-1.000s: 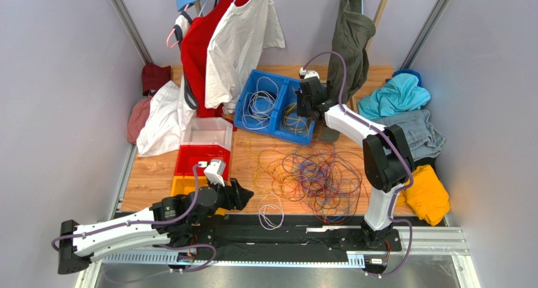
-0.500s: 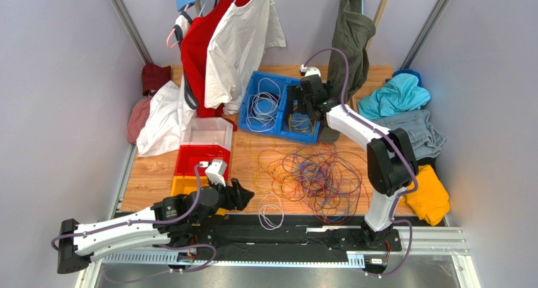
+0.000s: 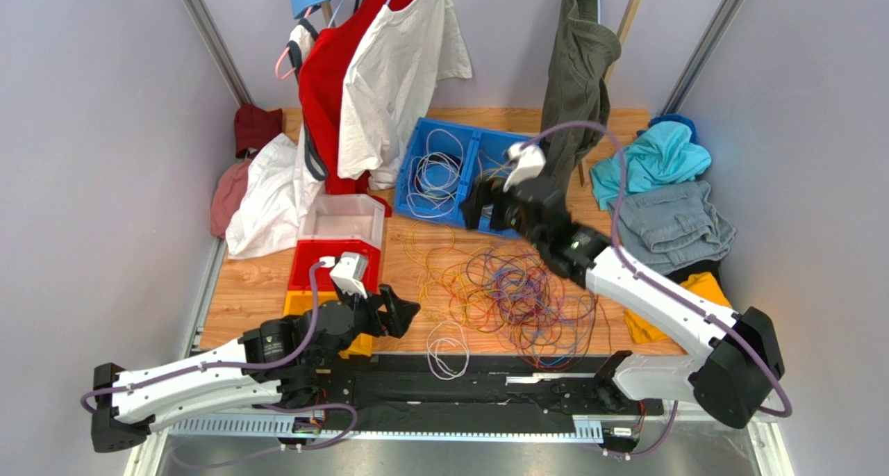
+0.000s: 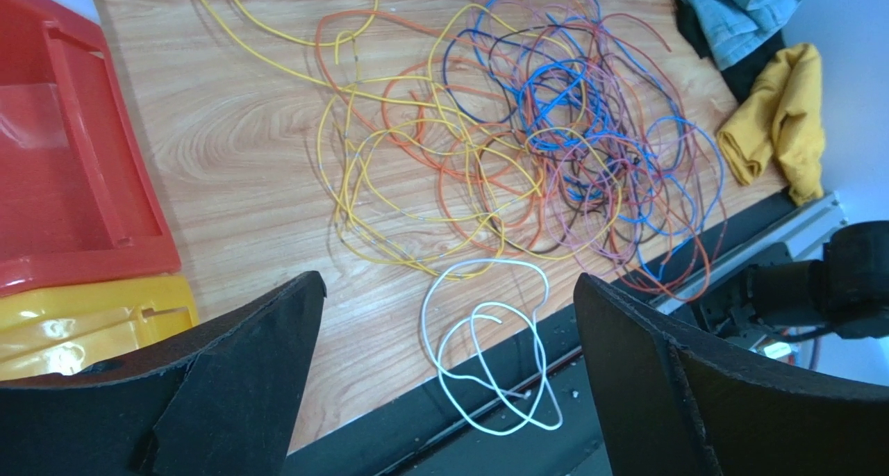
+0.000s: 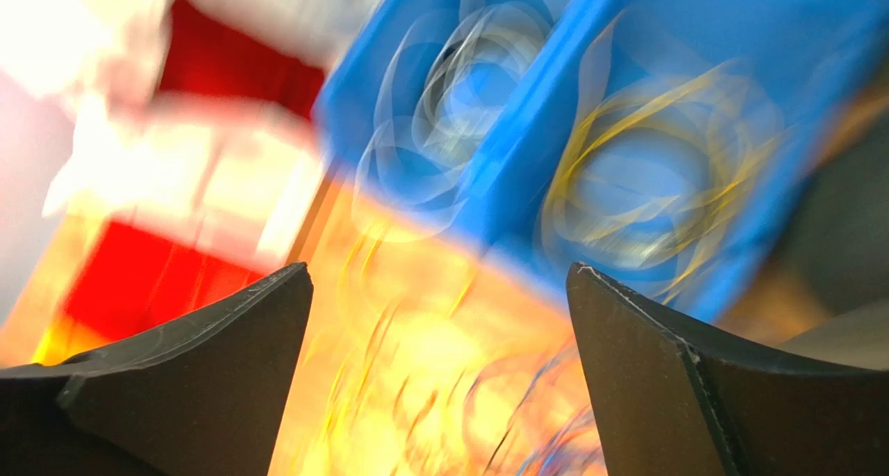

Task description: Untangle the cables

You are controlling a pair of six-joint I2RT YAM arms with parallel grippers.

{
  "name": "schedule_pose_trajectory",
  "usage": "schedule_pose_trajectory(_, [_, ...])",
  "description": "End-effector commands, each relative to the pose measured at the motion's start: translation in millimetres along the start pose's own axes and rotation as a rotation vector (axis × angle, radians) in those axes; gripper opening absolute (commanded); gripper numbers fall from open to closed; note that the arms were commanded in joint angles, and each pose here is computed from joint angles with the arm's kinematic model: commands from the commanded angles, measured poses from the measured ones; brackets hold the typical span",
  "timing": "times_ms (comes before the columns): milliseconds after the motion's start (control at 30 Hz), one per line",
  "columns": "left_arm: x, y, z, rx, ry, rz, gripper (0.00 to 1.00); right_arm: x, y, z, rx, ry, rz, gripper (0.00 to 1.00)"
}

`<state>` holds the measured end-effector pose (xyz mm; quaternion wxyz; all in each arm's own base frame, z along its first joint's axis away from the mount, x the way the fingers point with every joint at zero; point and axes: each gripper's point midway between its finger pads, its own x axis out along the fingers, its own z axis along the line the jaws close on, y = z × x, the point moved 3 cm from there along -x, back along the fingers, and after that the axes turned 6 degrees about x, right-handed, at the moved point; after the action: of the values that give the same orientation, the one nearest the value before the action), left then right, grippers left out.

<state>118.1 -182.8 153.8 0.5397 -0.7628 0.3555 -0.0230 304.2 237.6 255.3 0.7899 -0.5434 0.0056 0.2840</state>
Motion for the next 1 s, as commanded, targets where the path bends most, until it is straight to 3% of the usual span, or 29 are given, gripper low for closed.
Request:
schedule_pose_trajectory(0, [7, -1, 0, 0.035, -0.041, 0.008, 0.99, -17, 100, 25, -0.053, -0.081, 0.189, 0.91])
schedule_pose_trajectory(167, [13, 6, 1, 0.011, -0.07, 0.032, 0.93, -26, 160, 14, -0.095, -0.097, 0.272, 0.54])
schedule_pose_trajectory(400, [7, 2, 5, -0.035, -0.077, 0.01, 0.89, -9, 174, 21, -0.148, -0.128, 0.299, 0.61])
schedule_pose_trajectory(700, [5, 4, 10, -0.033, -0.095, 0.015, 0.89, 20, 206, 21, -0.18, -0.109, 0.384, 0.56])
schedule_pose_trajectory(767, [6, 4, 10, -0.027, -0.099, 0.017, 0.88, 25, 209, 17, -0.191, -0.081, 0.387, 0.46])
schedule_pose_trajectory(800, [5, 3, 9, -0.029, -0.098, 0.014, 0.88, 27, 201, 20, -0.193, -0.07, 0.37, 0.15])
schedule_pose_trajectory(833, [5, 2, 10, -0.025, -0.101, 0.015, 0.88, 24, 187, 24, -0.196, -0.061, 0.336, 0.0])
schedule_pose_trajectory(900, [3, -3, 9, -0.024, -0.104, 0.002, 0.87, 8, 159, 39, -0.207, -0.089, 0.275, 0.0])
schedule_pose_trajectory(967, [1, -7, 12, -0.015, -0.115, -0.016, 0.86, -34, 106, 62, -0.241, -0.148, 0.127, 0.0])
